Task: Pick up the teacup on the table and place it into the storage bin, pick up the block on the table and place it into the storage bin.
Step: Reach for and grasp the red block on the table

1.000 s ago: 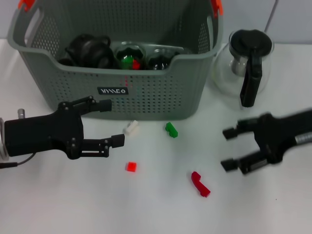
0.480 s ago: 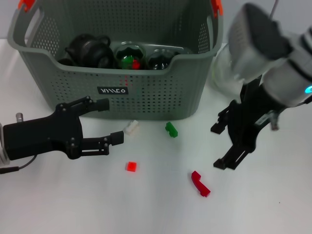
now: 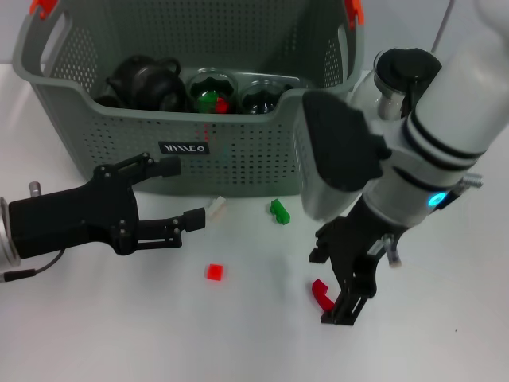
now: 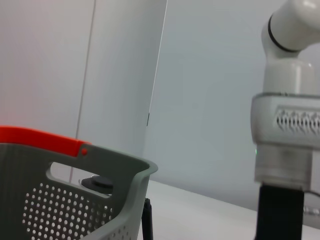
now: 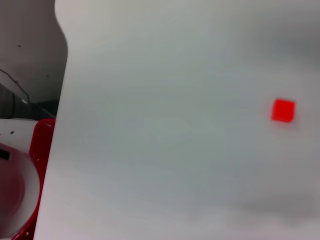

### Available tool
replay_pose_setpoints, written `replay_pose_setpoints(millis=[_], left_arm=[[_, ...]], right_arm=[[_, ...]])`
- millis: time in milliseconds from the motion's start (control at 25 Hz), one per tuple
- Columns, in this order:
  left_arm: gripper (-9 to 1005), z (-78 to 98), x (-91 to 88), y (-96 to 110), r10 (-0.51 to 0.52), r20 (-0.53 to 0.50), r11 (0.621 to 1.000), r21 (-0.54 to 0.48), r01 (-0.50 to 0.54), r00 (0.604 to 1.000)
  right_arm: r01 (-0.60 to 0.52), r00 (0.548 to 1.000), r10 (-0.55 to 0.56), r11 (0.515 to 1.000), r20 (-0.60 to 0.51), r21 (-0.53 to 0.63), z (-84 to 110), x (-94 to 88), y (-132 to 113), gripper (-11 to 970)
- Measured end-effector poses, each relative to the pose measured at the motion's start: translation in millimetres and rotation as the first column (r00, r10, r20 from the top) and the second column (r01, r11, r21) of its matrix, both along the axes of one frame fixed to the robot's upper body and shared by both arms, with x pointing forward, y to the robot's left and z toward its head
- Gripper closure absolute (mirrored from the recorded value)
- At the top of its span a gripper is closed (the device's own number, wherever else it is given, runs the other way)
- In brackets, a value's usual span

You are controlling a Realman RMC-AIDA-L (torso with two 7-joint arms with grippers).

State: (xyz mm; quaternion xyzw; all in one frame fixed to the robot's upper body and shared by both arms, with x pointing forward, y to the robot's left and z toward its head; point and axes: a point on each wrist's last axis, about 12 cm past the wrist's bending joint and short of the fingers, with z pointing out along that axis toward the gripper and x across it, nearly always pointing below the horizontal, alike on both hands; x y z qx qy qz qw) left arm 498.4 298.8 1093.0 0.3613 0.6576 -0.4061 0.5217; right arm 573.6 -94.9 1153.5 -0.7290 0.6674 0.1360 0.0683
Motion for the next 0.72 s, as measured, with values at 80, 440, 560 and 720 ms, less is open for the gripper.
replay_pose_setpoints(millis=[80, 440, 560, 720], left_arm=[[60, 0.1, 0.5, -0.7, -0.001, 0.001, 1.0, -0.001, 0.001, 1.0], [60, 0.3, 1.4, -2.0, -0.003, 0.004, 1.0, -0.001, 0.003, 1.0], [60, 0.1, 1.4, -2.0, -0.002, 0.004, 1.0, -0.001, 0.002, 1.0], [60, -1.6, 0.6, -1.9, 0.003, 0.005, 1.0, 0.001, -0.003, 1.0]], right_arm=[[0.0, 1.0, 0.0, 1.0, -0.012, -0.007, -5.7, -2.8, 1.2, 18], [0.063, 0.997, -0.063, 0.998, -0.053, 0.004, -9.0, -5.0, 1.6, 19], [0.089, 0.994, -0.089, 0.996, -0.056, -0.004, -9.0, -4.8, 2.4, 19], [0.109, 0.993, -0.109, 0.994, -0.04, -0.017, -11.0, -4.5, 3.9, 19]])
